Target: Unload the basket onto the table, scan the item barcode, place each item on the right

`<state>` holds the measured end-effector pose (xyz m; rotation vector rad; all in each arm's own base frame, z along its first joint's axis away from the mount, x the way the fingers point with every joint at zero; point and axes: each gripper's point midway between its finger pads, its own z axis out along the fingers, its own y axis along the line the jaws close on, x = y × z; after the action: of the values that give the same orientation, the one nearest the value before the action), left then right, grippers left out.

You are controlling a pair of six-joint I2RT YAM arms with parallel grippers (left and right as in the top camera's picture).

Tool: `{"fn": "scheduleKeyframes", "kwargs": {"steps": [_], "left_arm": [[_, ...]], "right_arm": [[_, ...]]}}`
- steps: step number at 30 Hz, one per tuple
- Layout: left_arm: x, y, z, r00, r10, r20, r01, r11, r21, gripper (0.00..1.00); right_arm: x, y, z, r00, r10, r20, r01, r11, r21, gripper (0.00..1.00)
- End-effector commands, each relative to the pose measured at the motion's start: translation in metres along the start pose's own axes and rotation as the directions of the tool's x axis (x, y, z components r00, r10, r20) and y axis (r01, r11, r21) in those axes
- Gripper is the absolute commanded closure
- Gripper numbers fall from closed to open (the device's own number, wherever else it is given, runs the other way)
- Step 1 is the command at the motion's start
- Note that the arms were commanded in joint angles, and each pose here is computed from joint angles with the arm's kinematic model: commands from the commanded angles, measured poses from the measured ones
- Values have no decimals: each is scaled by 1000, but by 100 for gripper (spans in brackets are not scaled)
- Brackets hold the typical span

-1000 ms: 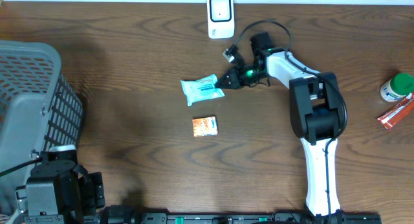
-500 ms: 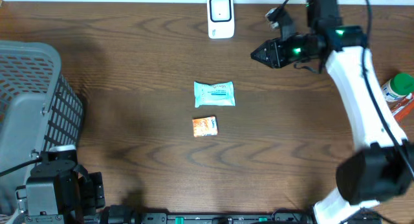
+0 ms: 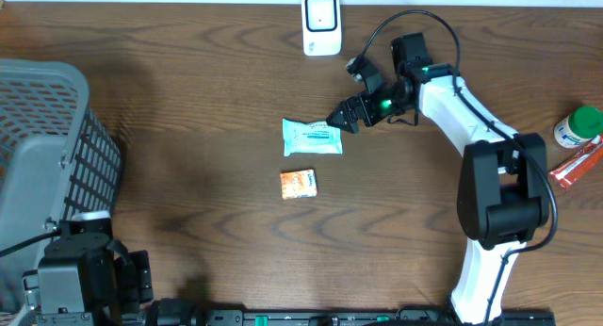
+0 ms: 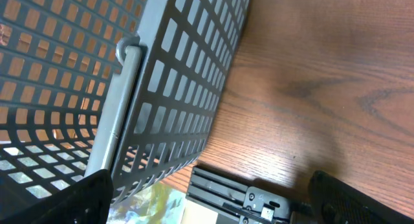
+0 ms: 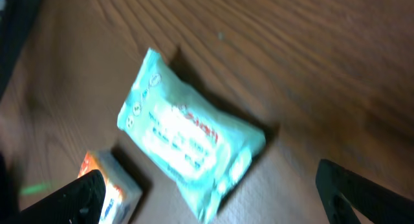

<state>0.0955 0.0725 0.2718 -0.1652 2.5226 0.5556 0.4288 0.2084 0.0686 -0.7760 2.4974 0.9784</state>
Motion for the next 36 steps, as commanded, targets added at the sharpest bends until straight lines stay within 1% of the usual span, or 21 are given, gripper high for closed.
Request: {"fn": "scheduleKeyframes", "kwargs": {"steps": [1,7,11,16,18,19,21,25,30,33,35,36], "left_arm": [[0,0,-1,1000,-2,5,2,1000,0,4],[0,0,-1,1000,-2,5,2,1000,0,4],[0,0,-1,1000,-2,5,2,1000,0,4],[0,0,-1,1000,-2,5,2,1000,0,4],[0,0,-1,1000,-2,5,2,1000,0,4],[0,0,-1,1000,-2,5,2,1000,0,4],[0,0,-1,1000,-2,5,2,1000,0,4],[0,0,-1,1000,-2,5,2,1000,0,4],[0,0,-1,1000,-2,5,2,1000,0,4],[0,0,-1,1000,-2,5,2,1000,0,4],[0,0,-1,1000,-2,5,2,1000,0,4],[0,0,-1,1000,-2,5,2,1000,0,4]], "right_arm": [[-14,11,12,994,-83,64,89,992,-93,1],[-6,0,47,992,-111,58,117,987,-107,1],[13,-6,70,994,-106,11,107,986,-128,1],[35,-1,89,993,-110,-49,100,980,-172,1],[46,3,91,989,-122,-84,104,977,-186,4],[51,4,91,986,-130,-102,109,975,-192,8],[64,1,90,979,-124,-161,96,981,-169,12],[89,-9,86,957,-85,-276,60,993,-99,14],[102,-11,85,938,-68,-341,52,997,-56,16],[110,-13,93,919,-57,-389,68,998,15,16],[114,-11,98,907,-68,-416,95,994,46,18],[117,-11,101,899,-72,-431,110,992,65,21]]}}
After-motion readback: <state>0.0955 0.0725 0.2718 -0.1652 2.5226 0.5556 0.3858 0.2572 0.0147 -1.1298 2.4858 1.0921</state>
